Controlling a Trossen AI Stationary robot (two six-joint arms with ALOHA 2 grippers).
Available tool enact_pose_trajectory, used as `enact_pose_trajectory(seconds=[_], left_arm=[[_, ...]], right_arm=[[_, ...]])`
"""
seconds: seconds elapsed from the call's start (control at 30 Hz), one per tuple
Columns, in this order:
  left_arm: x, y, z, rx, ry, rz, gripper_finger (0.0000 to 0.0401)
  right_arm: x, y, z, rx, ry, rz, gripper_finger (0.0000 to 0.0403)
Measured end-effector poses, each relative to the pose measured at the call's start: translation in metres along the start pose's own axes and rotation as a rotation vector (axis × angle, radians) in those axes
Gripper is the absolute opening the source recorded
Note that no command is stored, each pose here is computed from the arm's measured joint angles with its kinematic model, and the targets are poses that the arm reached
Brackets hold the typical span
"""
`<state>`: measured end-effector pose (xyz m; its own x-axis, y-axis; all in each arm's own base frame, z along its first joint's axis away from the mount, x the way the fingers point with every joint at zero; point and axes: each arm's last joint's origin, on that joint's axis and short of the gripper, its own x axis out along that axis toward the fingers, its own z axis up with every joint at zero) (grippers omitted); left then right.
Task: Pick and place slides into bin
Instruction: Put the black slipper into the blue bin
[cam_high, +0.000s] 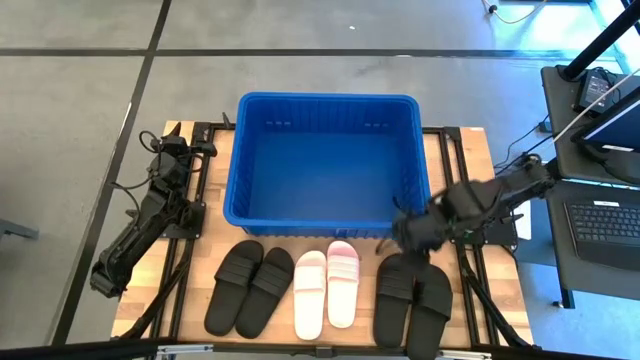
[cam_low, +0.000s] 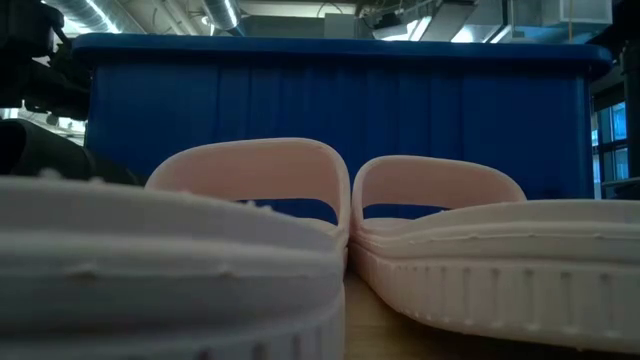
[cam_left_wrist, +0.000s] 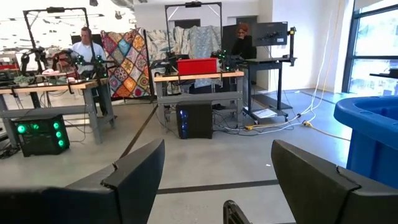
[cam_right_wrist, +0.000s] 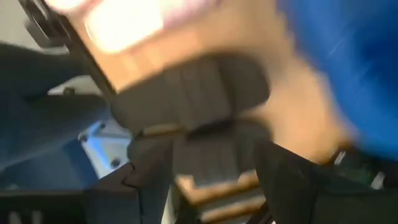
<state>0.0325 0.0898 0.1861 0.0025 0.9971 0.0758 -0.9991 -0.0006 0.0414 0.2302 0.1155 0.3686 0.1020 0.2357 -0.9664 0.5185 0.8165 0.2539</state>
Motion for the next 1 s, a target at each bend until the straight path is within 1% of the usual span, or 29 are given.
enact_pose_trajectory(seconds=[0.13, 0.37, 0.5, 0.67, 0.77, 0.87, 1.0], left_arm=[[0.000, 0.000, 0.000, 0.000, 0.000, 0.000, 0.0290], [0.000, 0.000, 0.000, 0.000, 0.000, 0.000, 0.0290], [0.000, 0.000, 0.000, 0.000, 0.000, 0.000, 0.0290], [0.000, 0.000, 0.000, 0.003, 0.005, 0.000, 0.0290], [0.000, 0.000, -0.001, 0.007, 0.013, -0.001, 0.0290], [0.000, 0.000, -0.004, 0.018, 0.034, -0.003, 0.0290], [0.000, 0.000, -0.006, 0.032, 0.060, -0.005, 0.0290]], right_arm=[[0.023, 0.023, -0.016, 0.009, 0.067, -0.057, 0.0217], [0.082, 0.059, -0.036, -0.075, 0.146, -0.230, 0.0217], [0.115, 0.073, -0.046, -0.090, 0.220, -0.309, 0.0217], [0.150, 0.084, -0.055, -0.065, 0.244, -0.396, 0.0217], [0.165, 0.087, -0.060, -0.053, 0.267, -0.434, 0.0218], [0.173, 0.089, -0.064, -0.036, 0.285, -0.448, 0.0230], [0.175, 0.091, -0.070, 0.001, 0.239, -0.456, 0.0257]])
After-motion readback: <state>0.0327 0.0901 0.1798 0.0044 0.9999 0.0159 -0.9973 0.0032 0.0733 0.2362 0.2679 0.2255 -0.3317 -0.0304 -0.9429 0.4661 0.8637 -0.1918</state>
